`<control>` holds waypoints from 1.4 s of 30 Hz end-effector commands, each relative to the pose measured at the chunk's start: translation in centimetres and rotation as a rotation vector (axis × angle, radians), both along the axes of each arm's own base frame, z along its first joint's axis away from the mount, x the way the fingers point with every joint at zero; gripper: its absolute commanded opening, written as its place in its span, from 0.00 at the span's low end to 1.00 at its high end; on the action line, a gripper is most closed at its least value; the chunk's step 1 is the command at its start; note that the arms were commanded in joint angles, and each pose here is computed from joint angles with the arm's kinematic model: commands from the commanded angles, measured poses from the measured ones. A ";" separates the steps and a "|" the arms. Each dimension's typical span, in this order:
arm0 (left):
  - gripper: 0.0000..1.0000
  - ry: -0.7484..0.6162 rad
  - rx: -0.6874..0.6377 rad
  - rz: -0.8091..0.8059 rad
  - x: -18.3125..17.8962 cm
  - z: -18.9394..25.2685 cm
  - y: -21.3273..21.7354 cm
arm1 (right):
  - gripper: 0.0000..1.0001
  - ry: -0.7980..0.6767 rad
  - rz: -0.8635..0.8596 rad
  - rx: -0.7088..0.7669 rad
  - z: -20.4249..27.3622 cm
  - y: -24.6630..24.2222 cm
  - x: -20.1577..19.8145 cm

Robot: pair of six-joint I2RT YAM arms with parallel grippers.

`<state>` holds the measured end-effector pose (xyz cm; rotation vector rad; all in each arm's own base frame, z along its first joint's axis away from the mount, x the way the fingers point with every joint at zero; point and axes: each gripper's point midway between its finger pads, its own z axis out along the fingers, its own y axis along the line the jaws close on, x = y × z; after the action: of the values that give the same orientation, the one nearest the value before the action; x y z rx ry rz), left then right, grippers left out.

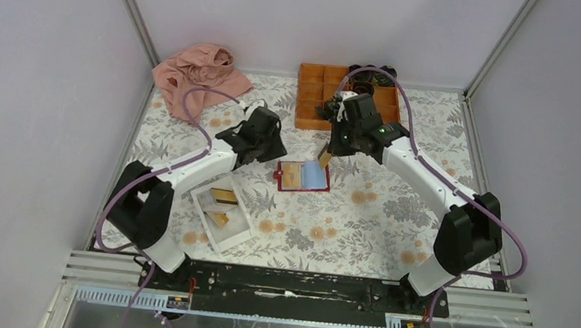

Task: Put the credit cards into the card holder
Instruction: Adjust the credit card.

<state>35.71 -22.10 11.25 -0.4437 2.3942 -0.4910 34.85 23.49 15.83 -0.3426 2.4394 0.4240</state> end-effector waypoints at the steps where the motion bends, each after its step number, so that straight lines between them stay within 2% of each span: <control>1: 0.45 -0.127 -0.120 -0.125 2.7 3.1 -3.4 | 0.00 -0.026 0.125 0.179 4.9 2.2 -1.7; 4: 0.50 -0.202 -0.230 -0.210 3.3 4.8 -4.8 | 0.00 0.039 0.166 0.258 5.7 1.8 -2.9; 7: 0.57 -0.283 -0.354 -0.306 2.0 6.3 -6.1 | 0.00 0.095 0.181 0.325 6.1 1.6 -4.6; 11: 0.62 -0.330 -0.434 -0.398 -0.2 7.2 -6.7 | 0.00 0.184 0.218 0.402 5.8 1.6 -7.0; 15: 0.63 -0.359 -0.481 -0.470 -1.9 8.3 -7.0 | 0.00 0.258 0.255 0.497 6.8 2.3 -9.0; 22: 0.59 -0.453 -0.599 -0.543 -5.0 11.4 -6.8 | 0.00 0.305 0.270 0.544 8.1 2.1 -11.5; 28: 0.54 -0.461 -0.642 -0.584 -7.1 11.5 -6.4 | 0.00 0.355 0.298 0.576 7.6 2.4 -12.4; 35: 0.47 -0.448 -0.653 -0.655 -7.4 11.5 -6.9 | 0.00 0.415 0.328 0.604 6.4 2.4 -12.3; 42: 0.38 -0.403 -0.734 -0.759 -8.9 11.0 -7.3 | 0.00 0.451 0.344 0.663 6.4 2.3 -11.7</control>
<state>27.89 -29.05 20.73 0.1705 1.9305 -1.5317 23.09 25.47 21.18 -0.3687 2.5238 1.4375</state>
